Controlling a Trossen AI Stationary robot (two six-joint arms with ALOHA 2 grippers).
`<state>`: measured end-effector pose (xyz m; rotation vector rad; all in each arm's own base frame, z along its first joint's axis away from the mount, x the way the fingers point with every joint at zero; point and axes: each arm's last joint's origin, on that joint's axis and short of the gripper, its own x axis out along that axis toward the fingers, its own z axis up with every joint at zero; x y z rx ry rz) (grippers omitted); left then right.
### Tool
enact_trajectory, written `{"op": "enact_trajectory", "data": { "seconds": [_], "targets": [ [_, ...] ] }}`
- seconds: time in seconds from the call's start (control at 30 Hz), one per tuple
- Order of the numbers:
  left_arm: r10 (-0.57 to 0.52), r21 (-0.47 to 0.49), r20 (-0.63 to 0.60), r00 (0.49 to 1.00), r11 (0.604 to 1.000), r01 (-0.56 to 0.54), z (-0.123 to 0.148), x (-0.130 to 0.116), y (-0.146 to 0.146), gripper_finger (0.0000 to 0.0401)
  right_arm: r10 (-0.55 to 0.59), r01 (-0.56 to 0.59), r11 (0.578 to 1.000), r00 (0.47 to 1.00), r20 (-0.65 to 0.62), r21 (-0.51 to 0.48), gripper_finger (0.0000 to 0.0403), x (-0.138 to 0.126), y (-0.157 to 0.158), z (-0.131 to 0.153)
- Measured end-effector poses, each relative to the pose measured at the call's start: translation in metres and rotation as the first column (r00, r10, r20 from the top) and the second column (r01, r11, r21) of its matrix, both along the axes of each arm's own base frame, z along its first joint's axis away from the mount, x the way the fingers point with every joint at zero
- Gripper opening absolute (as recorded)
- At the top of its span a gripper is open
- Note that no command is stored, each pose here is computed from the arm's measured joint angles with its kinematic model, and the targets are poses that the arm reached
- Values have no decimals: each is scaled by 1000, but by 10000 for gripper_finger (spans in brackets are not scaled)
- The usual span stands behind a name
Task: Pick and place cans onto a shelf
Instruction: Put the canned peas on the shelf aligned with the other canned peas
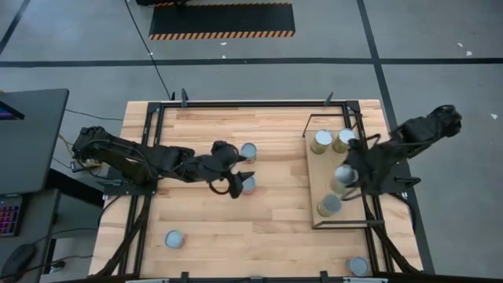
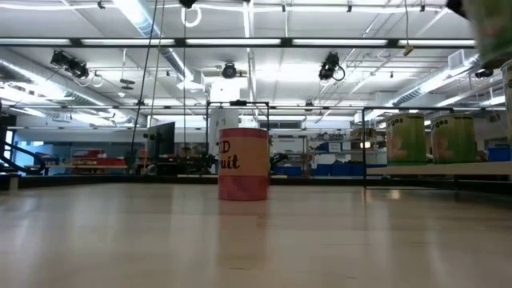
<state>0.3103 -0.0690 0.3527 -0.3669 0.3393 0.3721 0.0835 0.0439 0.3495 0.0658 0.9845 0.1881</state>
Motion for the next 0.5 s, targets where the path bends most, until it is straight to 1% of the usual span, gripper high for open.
{"op": "enact_trajectory", "data": {
  "seconds": [0.1, 0.2, 0.33, 0.5],
  "targets": [
    [41, -19, 116, 992, 999, -39, 10, 4, 0, 283, 34, -34, 999, 999, 4, 19, 315, -16, -4, 1],
    [69, -65, 188, 980, 996, -57, 16, 5, 0, 283, 61, -59, 997, 997, -49, 51, 315, -28, -7, -1],
    [78, -73, 210, 975, 995, -64, 18, 6, 0, 283, 96, -86, 992, 990, -104, 96, 315, -34, -5, -9],
    [110, -66, 215, 971, 993, -98, 18, 5, 1, 283, 125, -103, 981, 984, -126, 166, 315, -26, 11, -31]
  ]
}}
